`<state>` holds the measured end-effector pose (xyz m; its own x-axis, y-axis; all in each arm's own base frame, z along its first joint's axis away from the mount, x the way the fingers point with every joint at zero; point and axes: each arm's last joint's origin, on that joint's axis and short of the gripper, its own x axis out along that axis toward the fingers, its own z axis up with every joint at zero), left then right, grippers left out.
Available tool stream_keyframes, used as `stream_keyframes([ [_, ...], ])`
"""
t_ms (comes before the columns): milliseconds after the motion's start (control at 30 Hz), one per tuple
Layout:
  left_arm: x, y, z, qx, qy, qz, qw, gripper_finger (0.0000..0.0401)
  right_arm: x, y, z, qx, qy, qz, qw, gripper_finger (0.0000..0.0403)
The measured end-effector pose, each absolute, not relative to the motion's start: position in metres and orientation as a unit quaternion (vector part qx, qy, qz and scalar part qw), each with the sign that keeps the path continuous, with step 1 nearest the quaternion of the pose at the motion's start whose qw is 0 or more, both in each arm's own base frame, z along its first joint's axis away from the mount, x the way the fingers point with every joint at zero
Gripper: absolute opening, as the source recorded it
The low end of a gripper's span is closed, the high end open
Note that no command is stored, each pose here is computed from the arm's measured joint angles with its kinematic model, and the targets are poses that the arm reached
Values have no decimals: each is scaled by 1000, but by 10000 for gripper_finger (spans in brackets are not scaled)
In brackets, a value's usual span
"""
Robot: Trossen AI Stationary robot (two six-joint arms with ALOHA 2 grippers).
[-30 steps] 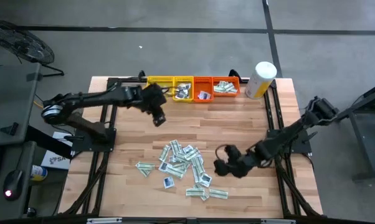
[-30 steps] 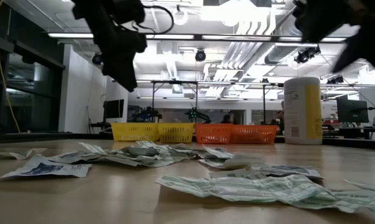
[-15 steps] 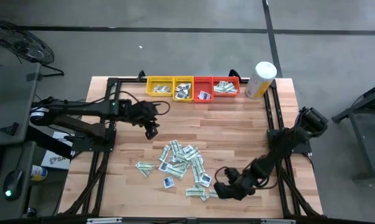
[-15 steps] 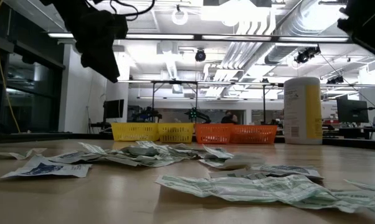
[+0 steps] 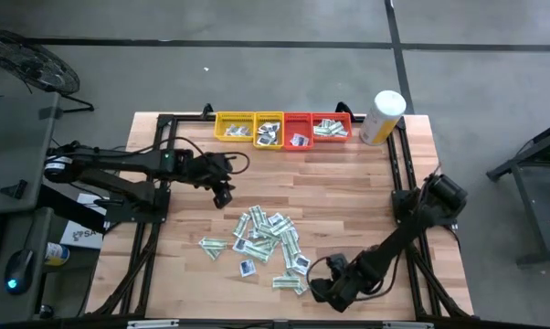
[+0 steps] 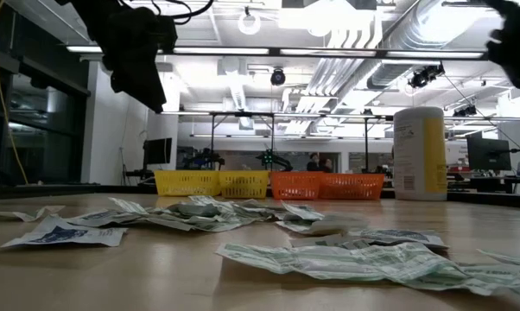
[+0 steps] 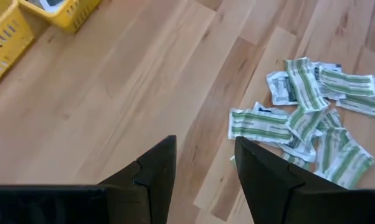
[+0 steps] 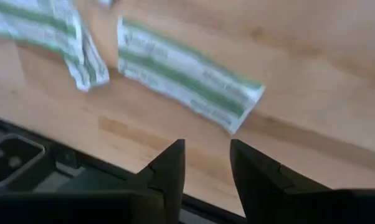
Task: Pick & Place First Aid Supplies
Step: Put the green pad into the right orange bin
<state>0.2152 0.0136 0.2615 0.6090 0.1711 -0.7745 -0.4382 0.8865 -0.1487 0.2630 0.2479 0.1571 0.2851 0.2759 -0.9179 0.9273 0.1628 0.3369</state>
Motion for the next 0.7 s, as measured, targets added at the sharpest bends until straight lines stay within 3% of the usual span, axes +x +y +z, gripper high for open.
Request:
stream_keyframes([
  [367,216,1,262,-147,412,146,887,162,255,259,145,563,496,-309,585,119],
  [700,216,-6,262,-140,413,134,890,163,252,252,145,546,509,-339,573,119],
])
